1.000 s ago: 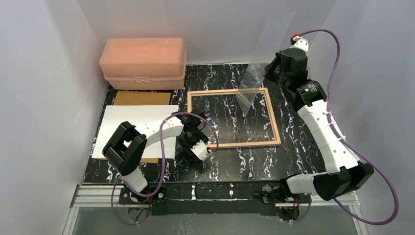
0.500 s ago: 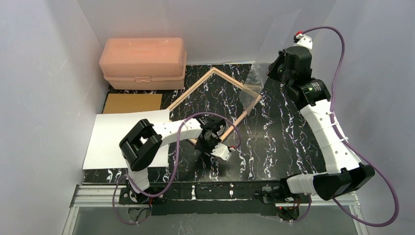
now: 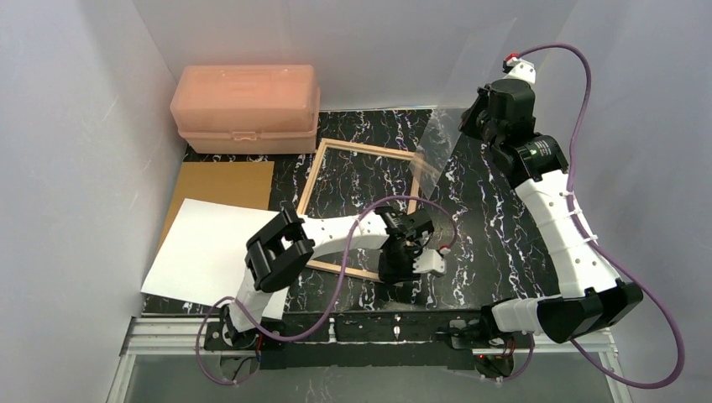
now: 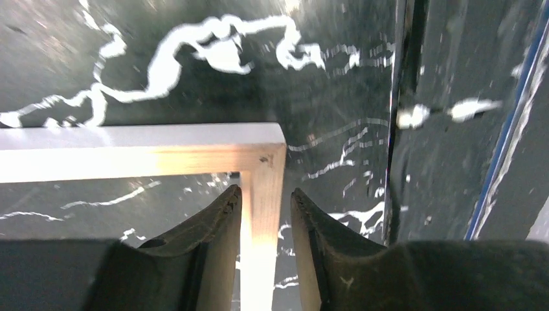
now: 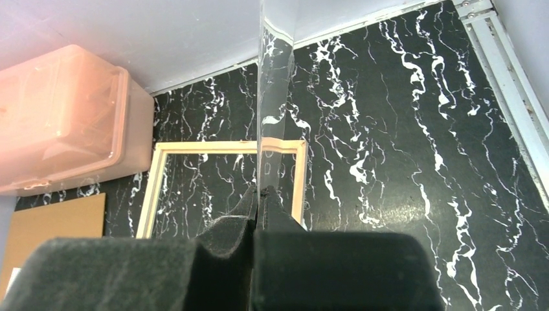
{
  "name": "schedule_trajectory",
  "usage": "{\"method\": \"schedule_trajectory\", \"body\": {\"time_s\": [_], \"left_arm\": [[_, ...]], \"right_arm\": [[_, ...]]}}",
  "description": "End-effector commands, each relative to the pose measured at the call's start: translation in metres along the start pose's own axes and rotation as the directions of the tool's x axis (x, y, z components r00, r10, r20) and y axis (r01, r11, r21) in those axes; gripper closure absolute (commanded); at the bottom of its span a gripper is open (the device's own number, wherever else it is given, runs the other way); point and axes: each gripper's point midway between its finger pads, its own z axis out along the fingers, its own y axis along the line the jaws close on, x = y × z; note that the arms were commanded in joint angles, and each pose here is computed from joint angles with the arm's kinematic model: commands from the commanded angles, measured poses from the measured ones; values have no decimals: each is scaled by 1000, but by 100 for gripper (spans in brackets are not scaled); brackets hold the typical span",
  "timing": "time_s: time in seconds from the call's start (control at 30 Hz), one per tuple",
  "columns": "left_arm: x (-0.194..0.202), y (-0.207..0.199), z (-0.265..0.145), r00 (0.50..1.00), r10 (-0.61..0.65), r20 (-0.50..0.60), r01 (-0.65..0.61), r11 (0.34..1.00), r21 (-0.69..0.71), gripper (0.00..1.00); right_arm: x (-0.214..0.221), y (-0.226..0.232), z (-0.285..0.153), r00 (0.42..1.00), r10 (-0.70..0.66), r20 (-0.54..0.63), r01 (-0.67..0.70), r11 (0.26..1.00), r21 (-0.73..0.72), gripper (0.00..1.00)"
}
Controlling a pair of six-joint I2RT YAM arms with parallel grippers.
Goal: Put the photo into the frame
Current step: Adjust the photo frame at the center of the board.
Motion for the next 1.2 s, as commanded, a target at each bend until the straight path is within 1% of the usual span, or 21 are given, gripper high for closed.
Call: {"method": "schedule_trajectory", "body": {"time_s": [0.0, 0.1, 0.17, 0.23, 0.3, 0.33, 0.4, 0.47, 0.53, 0.6, 0.7, 0.8, 0.83, 0.93, 1.17], "left_arm": [[-33, 6, -22, 995, -56, 84, 57, 998, -20, 63], [-32, 6, -58, 988, -85, 126, 90, 995, -35, 50], [-21, 9, -87, 980, -121, 160, 133, 989, -64, 41], [-3, 15, -117, 966, -178, 186, 199, 975, -97, 34], [21, 28, -147, 938, -266, 223, 298, 946, -126, 34], [35, 39, -162, 914, -319, 251, 360, 922, -140, 34], [68, 64, -183, 861, -418, 289, 478, 860, -178, 34], [106, 92, -195, 804, -509, 306, 580, 785, -219, 36], [142, 119, -199, 715, -614, 333, 691, 691, -210, 39], [174, 138, -197, 630, -699, 338, 773, 605, -190, 42], [203, 156, -185, 535, -780, 325, 843, 516, -150, 43], [217, 167, -173, 459, -825, 329, 887, 445, -121, 44], [221, 170, -169, 444, -834, 328, 895, 427, -125, 45], [242, 176, -152, 427, -853, 300, 903, 389, -181, 50], [251, 181, -125, 413, -861, 295, 910, 376, -176, 57]], "right_arm": [[-36, 2, -14, 994, -9, 108, 10, 1000, -8, 99], [-41, 0, -18, 993, -23, 117, 23, 1000, 3, 99], [-43, 2, -20, 992, -23, 121, 23, 1000, -5, 99], [-44, 4, -20, 993, -21, 120, 23, 1000, -16, 99], [-42, 4, -21, 993, -21, 115, 23, 1000, -21, 99], [-40, 5, -22, 994, -20, 111, 23, 999, -27, 99], [-37, 6, -23, 995, -18, 101, 22, 999, -42, 99], [-34, 8, -24, 996, -12, 92, 18, 998, -57, 99], [-32, 11, -25, 997, -9, 80, 15, 997, -73, 99], [-30, 15, -26, 998, -7, 67, 13, 995, -95, 99], [-28, 19, -27, 999, -10, 45, 15, 993, -115, 99], [-30, 22, -28, 999, -11, 36, 16, 992, -122, 99], [-30, 22, -29, 999, -12, 36, 16, 992, -125, 99], [-30, 24, -31, 999, -8, 36, 13, 990, -139, 99], [-24, 26, -34, 1000, -7, 20, 10, 986, -164, 99]]}}
